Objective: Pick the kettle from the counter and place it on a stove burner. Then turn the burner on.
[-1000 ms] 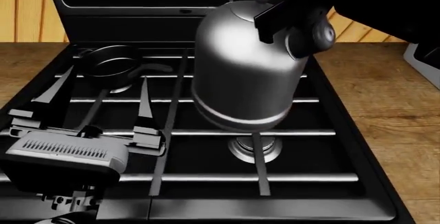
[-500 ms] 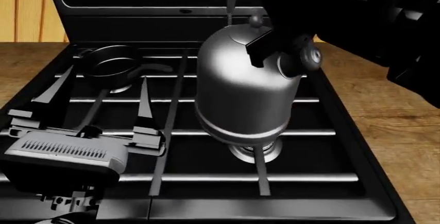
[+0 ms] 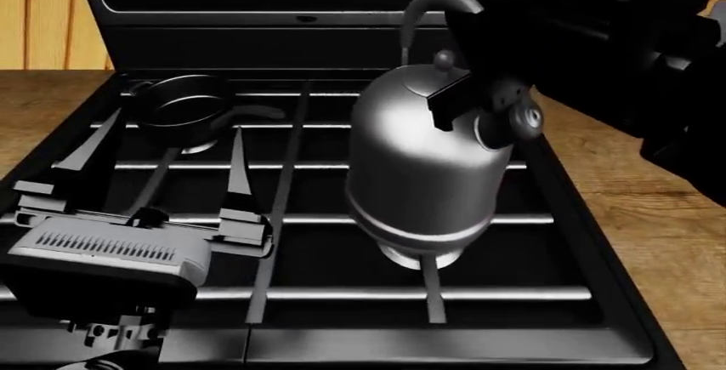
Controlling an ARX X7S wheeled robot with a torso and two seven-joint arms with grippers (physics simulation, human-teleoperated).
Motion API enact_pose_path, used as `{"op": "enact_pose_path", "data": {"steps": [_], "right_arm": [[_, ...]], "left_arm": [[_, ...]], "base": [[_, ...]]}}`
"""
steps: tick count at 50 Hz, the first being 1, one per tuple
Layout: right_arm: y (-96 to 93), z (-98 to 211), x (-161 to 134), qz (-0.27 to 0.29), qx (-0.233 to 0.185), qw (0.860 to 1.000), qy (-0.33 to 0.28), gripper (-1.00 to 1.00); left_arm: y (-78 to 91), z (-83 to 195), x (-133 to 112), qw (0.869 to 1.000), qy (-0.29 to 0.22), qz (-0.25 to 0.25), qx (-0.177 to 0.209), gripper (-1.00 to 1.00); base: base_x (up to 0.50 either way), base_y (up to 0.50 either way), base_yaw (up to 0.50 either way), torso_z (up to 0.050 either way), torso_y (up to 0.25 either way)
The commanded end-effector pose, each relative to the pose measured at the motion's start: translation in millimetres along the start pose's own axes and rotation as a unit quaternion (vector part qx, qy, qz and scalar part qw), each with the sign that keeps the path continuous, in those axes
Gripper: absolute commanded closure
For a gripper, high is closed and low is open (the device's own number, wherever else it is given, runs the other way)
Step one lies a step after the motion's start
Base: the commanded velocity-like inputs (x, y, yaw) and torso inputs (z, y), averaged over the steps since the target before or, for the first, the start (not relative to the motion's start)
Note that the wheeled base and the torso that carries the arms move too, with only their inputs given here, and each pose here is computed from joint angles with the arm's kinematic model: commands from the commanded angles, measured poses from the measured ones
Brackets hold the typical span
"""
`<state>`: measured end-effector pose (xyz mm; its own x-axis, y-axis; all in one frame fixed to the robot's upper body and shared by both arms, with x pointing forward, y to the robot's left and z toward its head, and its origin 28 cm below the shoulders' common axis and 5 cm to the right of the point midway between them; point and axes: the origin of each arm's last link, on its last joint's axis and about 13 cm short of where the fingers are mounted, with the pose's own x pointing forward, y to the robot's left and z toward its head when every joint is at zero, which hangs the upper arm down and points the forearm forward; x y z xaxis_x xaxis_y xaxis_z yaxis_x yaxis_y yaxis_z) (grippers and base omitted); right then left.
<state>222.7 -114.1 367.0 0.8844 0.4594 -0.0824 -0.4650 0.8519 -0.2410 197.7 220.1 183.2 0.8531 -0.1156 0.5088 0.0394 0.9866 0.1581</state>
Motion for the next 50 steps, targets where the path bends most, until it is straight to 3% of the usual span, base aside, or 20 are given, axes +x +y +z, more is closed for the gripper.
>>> {"op": "enact_pose_path", "data": {"steps": [1, 50], "right_arm": [[-9.5, -5.4, 1.4, -0.048, 0.006, 0.999, -0.013, 1.00], [-0.9, -40.9, 23.7, -0.020, 0.012, 0.999, 0.030, 1.00]], "left_arm": [[-0.3, 0.3, 0.0, 1.000, 0.000, 0.000, 0.001, -1.00], [1.1, 0.7, 0.0, 1.000, -0.001, 0.003, 0.000, -1.00]], "base": [[0.00, 0.00, 0.00, 0.000, 0.000], [0.00, 0.00, 0.00, 0.001, 0.002]]}}
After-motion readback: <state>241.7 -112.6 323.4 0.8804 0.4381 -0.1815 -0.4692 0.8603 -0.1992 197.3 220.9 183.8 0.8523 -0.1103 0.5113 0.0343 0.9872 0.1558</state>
